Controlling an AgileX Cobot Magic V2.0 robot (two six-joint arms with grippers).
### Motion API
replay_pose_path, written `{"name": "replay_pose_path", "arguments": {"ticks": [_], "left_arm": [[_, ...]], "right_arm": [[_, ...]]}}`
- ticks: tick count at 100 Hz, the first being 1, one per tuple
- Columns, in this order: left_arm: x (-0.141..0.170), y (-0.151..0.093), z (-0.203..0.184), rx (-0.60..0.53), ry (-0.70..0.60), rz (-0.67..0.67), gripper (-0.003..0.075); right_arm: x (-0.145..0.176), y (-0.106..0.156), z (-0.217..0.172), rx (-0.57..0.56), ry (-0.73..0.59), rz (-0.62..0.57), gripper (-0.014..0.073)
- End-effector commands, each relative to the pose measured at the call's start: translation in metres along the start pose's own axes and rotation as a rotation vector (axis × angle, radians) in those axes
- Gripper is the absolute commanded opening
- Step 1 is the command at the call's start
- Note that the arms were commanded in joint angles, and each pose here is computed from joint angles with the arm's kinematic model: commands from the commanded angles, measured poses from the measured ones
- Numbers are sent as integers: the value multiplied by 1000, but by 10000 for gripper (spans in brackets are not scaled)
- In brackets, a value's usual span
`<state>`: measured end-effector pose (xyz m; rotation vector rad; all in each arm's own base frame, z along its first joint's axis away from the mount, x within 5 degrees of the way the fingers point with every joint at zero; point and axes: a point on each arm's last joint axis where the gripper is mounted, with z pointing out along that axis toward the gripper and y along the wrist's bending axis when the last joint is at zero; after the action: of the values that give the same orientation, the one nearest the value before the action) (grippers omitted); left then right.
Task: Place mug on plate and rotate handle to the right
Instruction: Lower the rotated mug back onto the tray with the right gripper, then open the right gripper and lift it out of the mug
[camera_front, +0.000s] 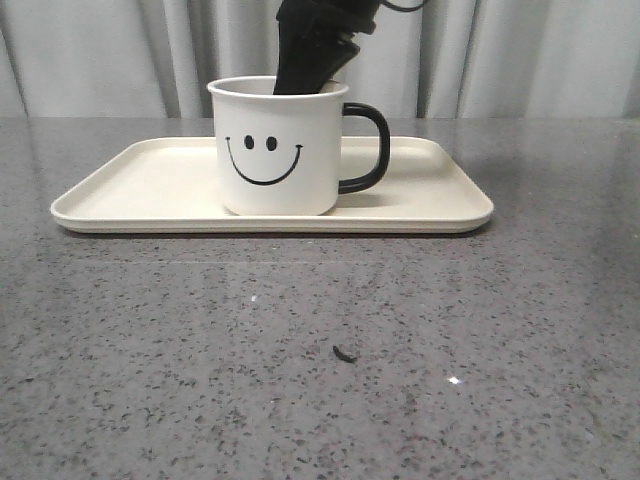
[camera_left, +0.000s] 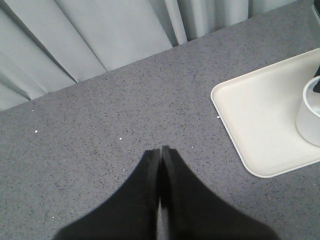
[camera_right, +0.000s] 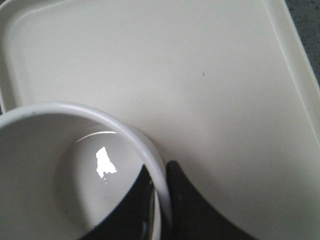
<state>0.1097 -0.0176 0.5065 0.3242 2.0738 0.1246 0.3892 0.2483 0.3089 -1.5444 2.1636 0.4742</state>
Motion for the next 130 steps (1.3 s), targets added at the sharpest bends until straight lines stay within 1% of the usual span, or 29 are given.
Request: {"name": "replay_pose_path", "arguments": {"ticks": [1,7,12,55,73,82,107,130], "left_arm": [[-4,2,-6,-6,-45,-10,-19],[-4,2,-6,-6,-45,-10,-19],[-4,2,-6,-6,-45,-10,-19],[-4,2,-6,-2,-45,-11,-19],[-4,2,-6,-2,-45,-11,-19],[-4,2,-6,-2,-45,-11,-19],[-4,2,-6,-2,-45,-11,-19],[-4,2,-6,-2,-45,-11,-19]], "right_arm": [[-8,16,-35,-28,-23,-39,55],[-8,16,-35,-33,-29,-38,83],[-9,17,-35,-40,-37,-35,89],[-11,18,-37,-51,-54,-33,92],[-11,19,-38,-51,-58,-34,152],[-12,19,-39,-49,-60,-35,156],[-21,21,-57,-13,-109,-61,165],[-29,28,-75,-4,-167,-77,165]]}}
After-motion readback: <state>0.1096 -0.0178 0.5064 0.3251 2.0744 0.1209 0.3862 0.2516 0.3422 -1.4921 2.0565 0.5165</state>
